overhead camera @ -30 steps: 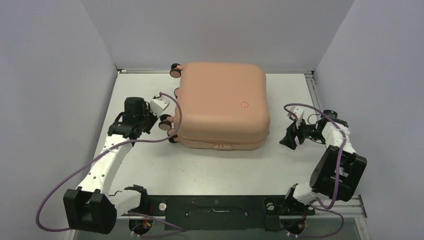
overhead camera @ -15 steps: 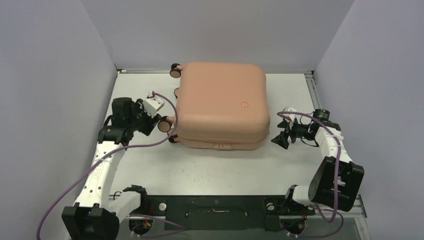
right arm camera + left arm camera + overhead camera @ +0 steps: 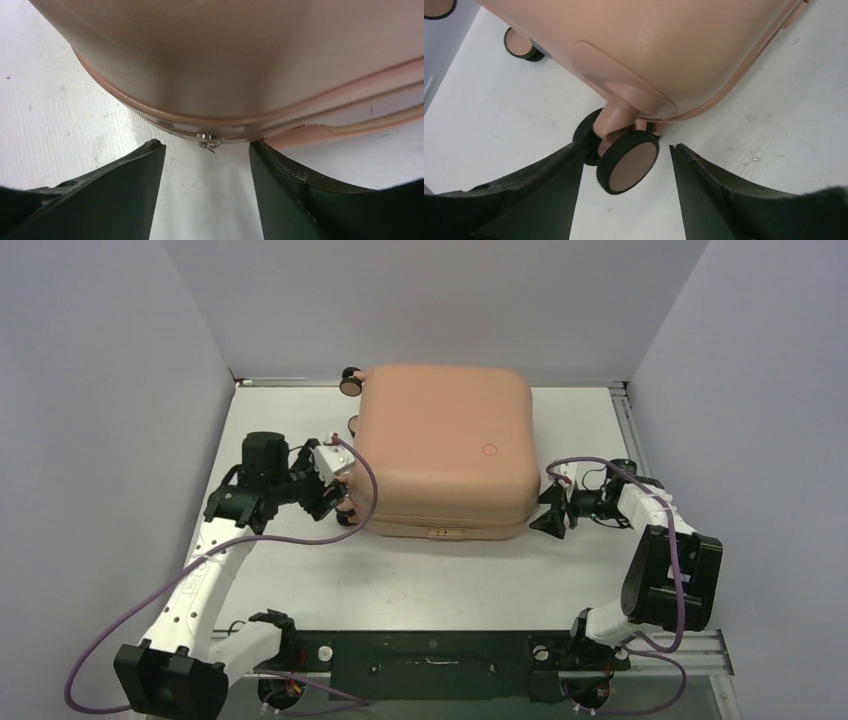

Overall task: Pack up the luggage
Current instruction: Zip the luggage at the center of the board.

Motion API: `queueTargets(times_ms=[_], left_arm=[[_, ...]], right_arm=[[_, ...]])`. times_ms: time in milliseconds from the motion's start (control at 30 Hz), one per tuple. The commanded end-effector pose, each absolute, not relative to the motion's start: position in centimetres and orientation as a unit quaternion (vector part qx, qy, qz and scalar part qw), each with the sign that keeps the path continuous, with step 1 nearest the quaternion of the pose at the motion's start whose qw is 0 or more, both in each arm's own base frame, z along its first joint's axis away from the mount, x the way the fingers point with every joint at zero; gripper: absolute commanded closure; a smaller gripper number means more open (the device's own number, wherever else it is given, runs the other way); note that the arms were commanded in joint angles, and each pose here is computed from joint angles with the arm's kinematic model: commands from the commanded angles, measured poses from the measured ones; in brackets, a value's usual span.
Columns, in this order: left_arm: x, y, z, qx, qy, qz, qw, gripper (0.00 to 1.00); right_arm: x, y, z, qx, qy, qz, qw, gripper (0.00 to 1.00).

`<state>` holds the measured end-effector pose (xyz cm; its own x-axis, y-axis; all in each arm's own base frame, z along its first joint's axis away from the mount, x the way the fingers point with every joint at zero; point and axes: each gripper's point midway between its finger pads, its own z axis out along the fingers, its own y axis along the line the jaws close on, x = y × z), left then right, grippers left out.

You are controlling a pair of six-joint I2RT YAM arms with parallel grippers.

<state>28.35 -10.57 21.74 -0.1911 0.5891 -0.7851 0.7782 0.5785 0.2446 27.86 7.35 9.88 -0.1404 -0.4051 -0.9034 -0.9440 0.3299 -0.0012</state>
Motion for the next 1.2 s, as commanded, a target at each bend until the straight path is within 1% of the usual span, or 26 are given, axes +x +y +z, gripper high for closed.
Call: queueTargets(times_ms=[0,67,133,233,267,367,567,633,833,967,1067,1167], left_arm=[[28.7,-12.3,21.7,0.471,0.747,-0.101,0.458,0.35],[28.7,-12.5,21.6,0.473,0.747,-0.105,0.455,0.35],[28.7,-12.6,21.5,0.474,0.747,-0.106,0.455,0.35],[28.4,-12.7,21.3,0.479,0.745,-0.11,0.45,0.35],[28.2,-12.7,21.3,0.482,0.744,-0.113,0.449,0.35],[27.8,-12.9,21.0,0.488,0.743,-0.12,0.442,0.35],[27.0,-13.3,20.4,0.51,0.735,-0.131,0.428,0.35],[26.8,-13.4,20.4,0.513,0.732,-0.135,0.426,0.34],[25.8,-14.4,20.7,0.527,0.718,-0.164,0.423,0.29],[25.9,-14.7,20.8,0.535,0.712,-0.162,0.425,0.28],[26.8,-14.9,21.4,0.534,0.704,-0.153,0.442,0.28],[28.5,-14.9,22.1,0.529,0.699,-0.133,0.463,0.24]], right_arm=[[28.7,9.0,11.7,-0.503,0.649,0.332,0.464,0.41],[28.8,9.0,11.6,-0.503,0.65,0.333,0.462,0.48],[29.3,8.8,11.5,-0.498,0.658,0.327,0.46,0.63],[30.1,8.2,11.3,-0.489,0.674,0.311,0.458,0.91],[30.4,8.0,11.3,-0.476,0.687,0.308,0.455,0.94],[31.8,7.0,11.4,-0.449,0.714,0.272,0.463,0.95],[35.8,4.0,13.4,-0.378,0.756,0.132,0.517,0.95],[36.8,3.6,13.9,-0.366,0.764,0.102,0.521,0.95],[37.6,6.1,14.3,-0.384,0.763,0.102,0.51,0.95],[37.3,6.7,14.5,-0.389,0.758,0.101,0.514,0.95],[37.1,6.7,14.3,-0.388,0.759,0.103,0.512,0.95],[37.0,6.8,14.1,-0.388,0.761,0.106,0.509,0.95]])
